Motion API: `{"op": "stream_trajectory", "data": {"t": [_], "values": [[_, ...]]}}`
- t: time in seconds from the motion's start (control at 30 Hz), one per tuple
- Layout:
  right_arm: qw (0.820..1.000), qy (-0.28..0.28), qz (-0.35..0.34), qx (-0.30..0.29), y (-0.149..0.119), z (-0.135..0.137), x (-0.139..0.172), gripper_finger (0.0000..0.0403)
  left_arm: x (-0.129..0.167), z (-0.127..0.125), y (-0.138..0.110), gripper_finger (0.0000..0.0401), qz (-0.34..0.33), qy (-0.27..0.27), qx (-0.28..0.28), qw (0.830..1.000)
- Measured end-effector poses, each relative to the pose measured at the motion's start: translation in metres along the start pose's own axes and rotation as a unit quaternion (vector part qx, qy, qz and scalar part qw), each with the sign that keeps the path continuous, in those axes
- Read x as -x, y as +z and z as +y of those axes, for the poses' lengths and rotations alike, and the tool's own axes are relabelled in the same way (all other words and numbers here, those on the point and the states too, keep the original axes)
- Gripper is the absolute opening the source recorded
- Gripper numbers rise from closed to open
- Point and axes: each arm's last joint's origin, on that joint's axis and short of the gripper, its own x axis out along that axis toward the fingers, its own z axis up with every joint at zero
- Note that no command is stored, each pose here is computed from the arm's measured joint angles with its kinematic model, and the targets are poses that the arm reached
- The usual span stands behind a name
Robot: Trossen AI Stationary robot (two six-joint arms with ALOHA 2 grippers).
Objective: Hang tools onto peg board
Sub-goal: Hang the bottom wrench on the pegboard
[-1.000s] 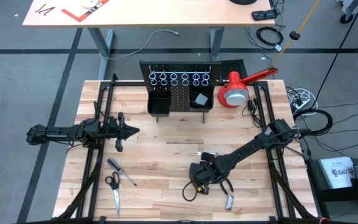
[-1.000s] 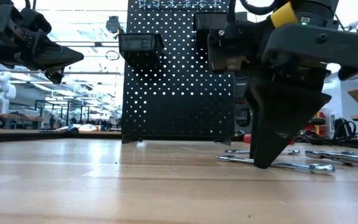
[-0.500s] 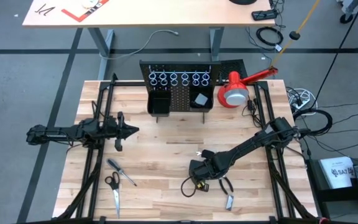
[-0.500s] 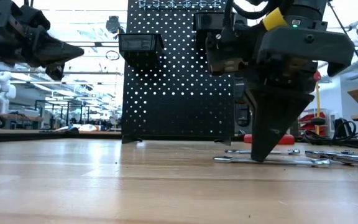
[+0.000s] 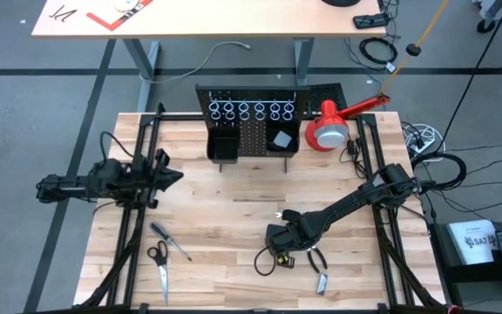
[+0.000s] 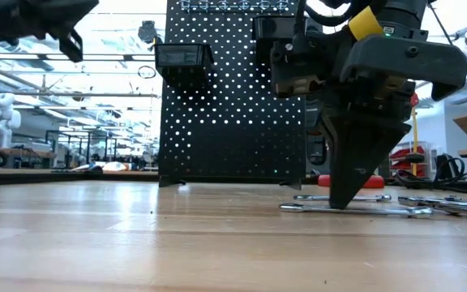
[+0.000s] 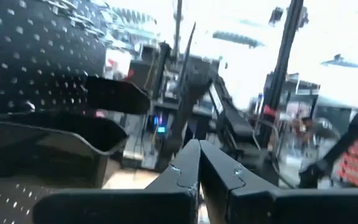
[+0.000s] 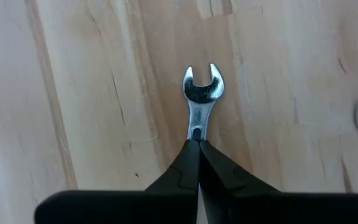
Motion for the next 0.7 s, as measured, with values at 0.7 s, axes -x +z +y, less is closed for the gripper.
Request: {"op": "stream_trajectory", "data": {"t": [0.7], "values": [[0.995, -0.087, -0.045, -0.007, 0.012, -0.039, 0.052, 0.0006, -0.033, -0.003, 0.017, 0.0013, 0.128, -0.005, -0.069, 0.989]]}}
